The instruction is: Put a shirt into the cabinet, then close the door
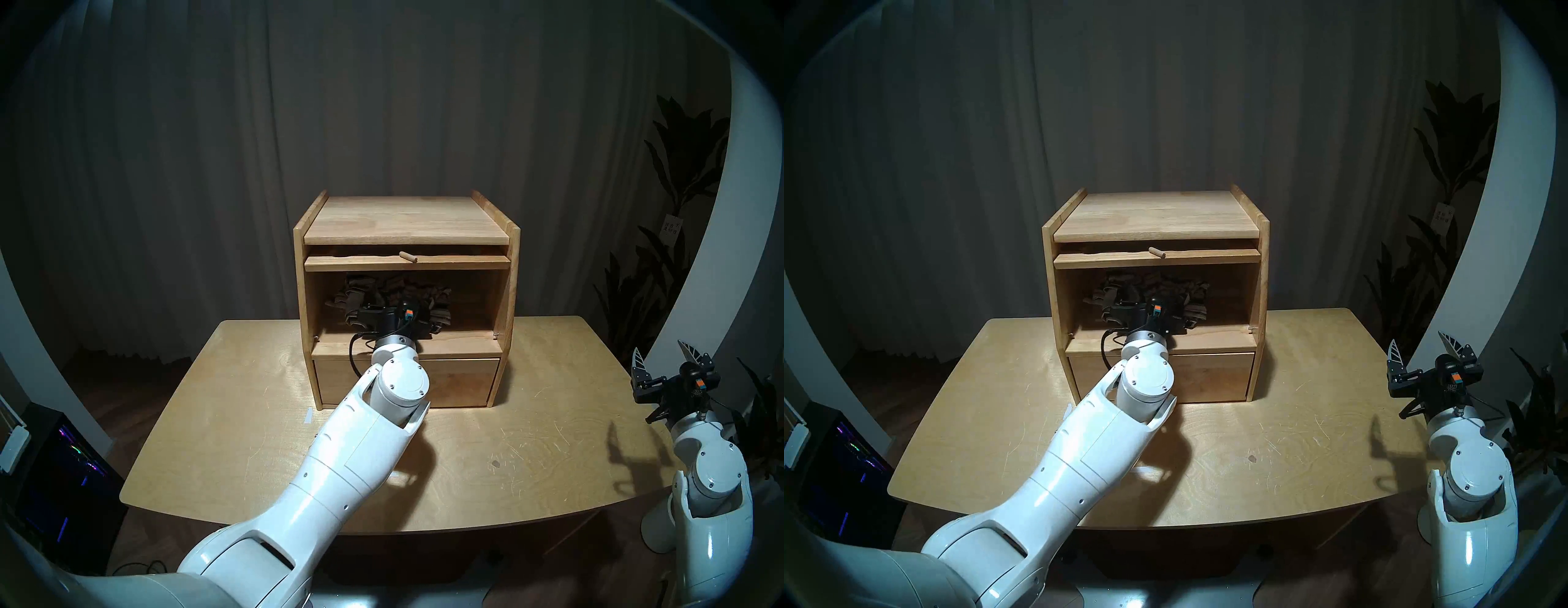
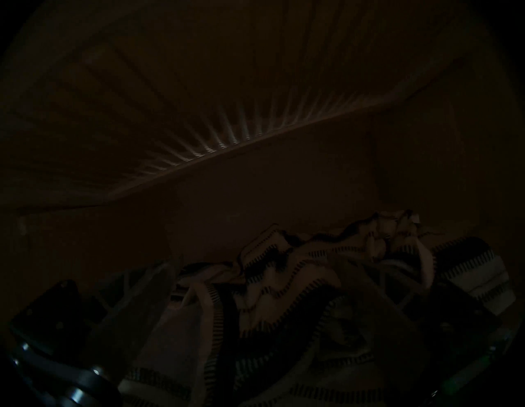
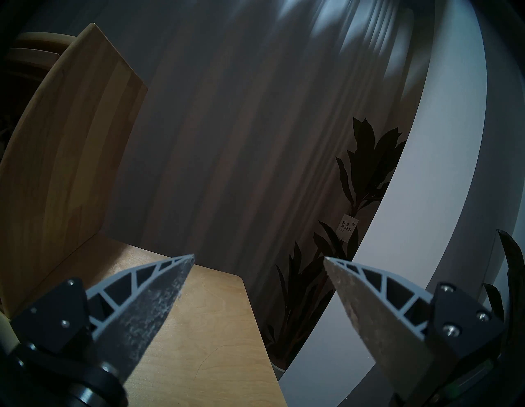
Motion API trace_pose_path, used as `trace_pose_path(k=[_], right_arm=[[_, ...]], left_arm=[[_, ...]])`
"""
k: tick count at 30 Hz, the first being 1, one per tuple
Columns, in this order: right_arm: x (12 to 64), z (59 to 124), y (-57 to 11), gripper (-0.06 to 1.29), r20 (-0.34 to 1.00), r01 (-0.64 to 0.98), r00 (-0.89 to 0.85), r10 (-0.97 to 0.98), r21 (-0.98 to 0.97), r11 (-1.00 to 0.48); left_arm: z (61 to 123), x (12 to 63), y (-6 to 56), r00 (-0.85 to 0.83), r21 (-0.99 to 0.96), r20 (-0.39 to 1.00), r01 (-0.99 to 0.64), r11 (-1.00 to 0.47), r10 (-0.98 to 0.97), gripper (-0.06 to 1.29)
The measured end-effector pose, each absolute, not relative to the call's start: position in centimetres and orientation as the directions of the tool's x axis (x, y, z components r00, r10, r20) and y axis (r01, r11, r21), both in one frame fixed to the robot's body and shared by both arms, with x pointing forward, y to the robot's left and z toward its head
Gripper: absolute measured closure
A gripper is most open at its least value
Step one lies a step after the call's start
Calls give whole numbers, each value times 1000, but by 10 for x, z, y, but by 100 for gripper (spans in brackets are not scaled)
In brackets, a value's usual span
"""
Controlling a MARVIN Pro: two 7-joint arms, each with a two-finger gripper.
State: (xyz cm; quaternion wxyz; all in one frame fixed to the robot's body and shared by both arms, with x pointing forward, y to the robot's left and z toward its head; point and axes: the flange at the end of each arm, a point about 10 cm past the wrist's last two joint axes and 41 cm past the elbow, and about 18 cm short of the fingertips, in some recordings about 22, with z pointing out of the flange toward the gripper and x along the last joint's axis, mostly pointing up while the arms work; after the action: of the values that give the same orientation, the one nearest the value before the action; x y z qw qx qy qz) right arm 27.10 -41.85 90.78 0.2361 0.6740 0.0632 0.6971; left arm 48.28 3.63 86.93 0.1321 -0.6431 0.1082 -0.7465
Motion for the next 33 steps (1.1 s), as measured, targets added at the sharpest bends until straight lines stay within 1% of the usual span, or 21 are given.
trace_pose_path(k=[6,16,21,33], right_arm=[[271,907,-419,2,910,-245,23,413,406,-880],[271,904,-421,2,911,-248,29,411,404,-880],[272,903,-422,2,912,-249,32,409,404,-880],[272,901,-424,2,913,-253,37,406,402,-880]], left_arm=[[870,472,76,-176,-333,920,120,-935,-350,-1],[887,454,104,-276,-295,904,156,-943,-328,-1],[888,439,107,-298,-280,904,127,-952,-305,-1],[854,394,124,-222,-286,933,25,-958,-284,0]])
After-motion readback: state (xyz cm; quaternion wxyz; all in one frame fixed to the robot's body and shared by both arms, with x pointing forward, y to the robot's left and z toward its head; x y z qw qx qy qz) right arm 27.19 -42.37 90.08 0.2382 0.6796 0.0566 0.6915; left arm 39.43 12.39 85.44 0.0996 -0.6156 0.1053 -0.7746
